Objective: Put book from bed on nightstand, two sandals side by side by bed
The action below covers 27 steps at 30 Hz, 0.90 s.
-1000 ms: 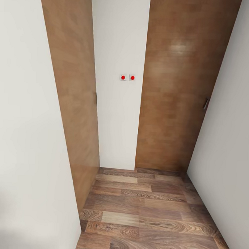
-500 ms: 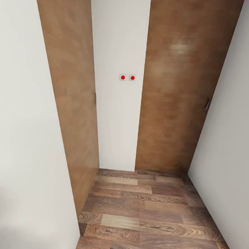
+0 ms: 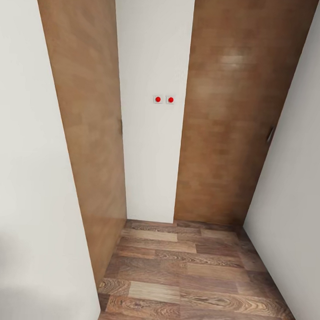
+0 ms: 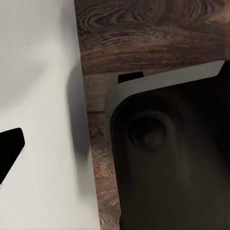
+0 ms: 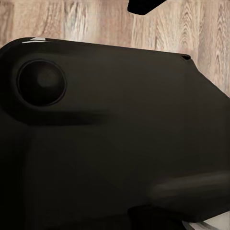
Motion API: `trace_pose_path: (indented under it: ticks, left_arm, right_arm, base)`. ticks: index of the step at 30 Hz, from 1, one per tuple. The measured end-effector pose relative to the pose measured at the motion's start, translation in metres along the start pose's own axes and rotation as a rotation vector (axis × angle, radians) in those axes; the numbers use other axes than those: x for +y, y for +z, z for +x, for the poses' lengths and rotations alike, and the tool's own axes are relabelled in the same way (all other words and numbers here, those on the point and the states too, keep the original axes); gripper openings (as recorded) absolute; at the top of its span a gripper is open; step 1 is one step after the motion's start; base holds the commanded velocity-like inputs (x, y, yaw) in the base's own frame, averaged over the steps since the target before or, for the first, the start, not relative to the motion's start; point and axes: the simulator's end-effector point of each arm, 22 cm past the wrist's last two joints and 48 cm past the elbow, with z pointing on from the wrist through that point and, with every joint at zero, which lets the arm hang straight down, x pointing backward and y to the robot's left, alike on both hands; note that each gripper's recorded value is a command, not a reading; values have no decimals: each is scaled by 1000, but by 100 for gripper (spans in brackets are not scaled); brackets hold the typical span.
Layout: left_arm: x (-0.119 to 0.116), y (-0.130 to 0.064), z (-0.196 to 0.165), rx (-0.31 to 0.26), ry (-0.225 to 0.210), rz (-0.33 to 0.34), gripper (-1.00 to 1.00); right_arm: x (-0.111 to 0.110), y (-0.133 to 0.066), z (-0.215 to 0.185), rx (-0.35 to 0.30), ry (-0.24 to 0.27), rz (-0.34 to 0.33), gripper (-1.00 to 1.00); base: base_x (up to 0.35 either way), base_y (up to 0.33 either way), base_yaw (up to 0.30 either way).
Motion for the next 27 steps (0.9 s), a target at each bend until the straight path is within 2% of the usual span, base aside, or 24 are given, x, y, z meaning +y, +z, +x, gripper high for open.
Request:
trace_pose_path:
  ticks: [27]
  left_arm:
    - [0,0,0,0,0,0,100]
  right_arm:
    - [0,0,1,2,0,0,100]
  base:
    - [24,0,0]
